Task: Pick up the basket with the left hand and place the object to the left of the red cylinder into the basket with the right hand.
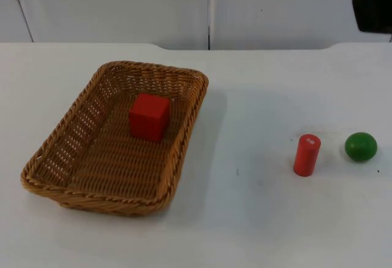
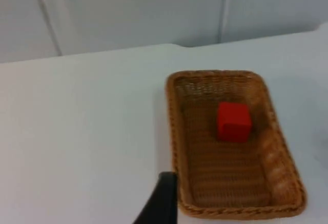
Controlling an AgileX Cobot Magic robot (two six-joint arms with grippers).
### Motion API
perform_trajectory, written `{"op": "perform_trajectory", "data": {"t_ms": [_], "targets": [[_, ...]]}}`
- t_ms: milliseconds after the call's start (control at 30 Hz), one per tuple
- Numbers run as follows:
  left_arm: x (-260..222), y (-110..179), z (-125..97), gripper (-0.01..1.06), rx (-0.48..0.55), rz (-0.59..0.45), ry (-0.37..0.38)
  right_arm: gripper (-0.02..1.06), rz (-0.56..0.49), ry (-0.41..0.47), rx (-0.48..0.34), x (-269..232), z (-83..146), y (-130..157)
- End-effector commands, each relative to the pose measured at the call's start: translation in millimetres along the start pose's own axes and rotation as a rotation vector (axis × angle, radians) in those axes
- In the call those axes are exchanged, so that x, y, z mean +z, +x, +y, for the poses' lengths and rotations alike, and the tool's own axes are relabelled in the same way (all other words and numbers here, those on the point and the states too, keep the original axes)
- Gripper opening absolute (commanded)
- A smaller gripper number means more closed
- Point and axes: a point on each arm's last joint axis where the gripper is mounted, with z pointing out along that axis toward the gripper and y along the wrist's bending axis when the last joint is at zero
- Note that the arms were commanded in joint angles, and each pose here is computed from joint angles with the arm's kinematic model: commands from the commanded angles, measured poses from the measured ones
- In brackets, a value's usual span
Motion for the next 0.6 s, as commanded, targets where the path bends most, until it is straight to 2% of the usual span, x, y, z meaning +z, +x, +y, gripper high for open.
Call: {"op": "perform_trajectory", "data": {"t_ms": [0,267,400,567], "targets": [[-3.6,7.9,1.9,0.84,-0.021,0.005,-0.030,0.69,-0.019,0.015,0.007,0.7,-1.3,3.2],[17.1,52.4,5.4,0.84,-0.082,0.094,-0.049,0.69,-0.021,0.022,0.001,1.9,-1.9,5.6],[13.4,60.2,5.6,0.84,-0.083,0.077,-0.064,0.69,-0.013,0.025,-0.015,1.9,-2.1,6.3],[2.5,67.5,9.2,0.84,-0.064,0.028,-0.131,0.69,-0.010,0.026,-0.019,0.7,-1.9,9.3]]}}
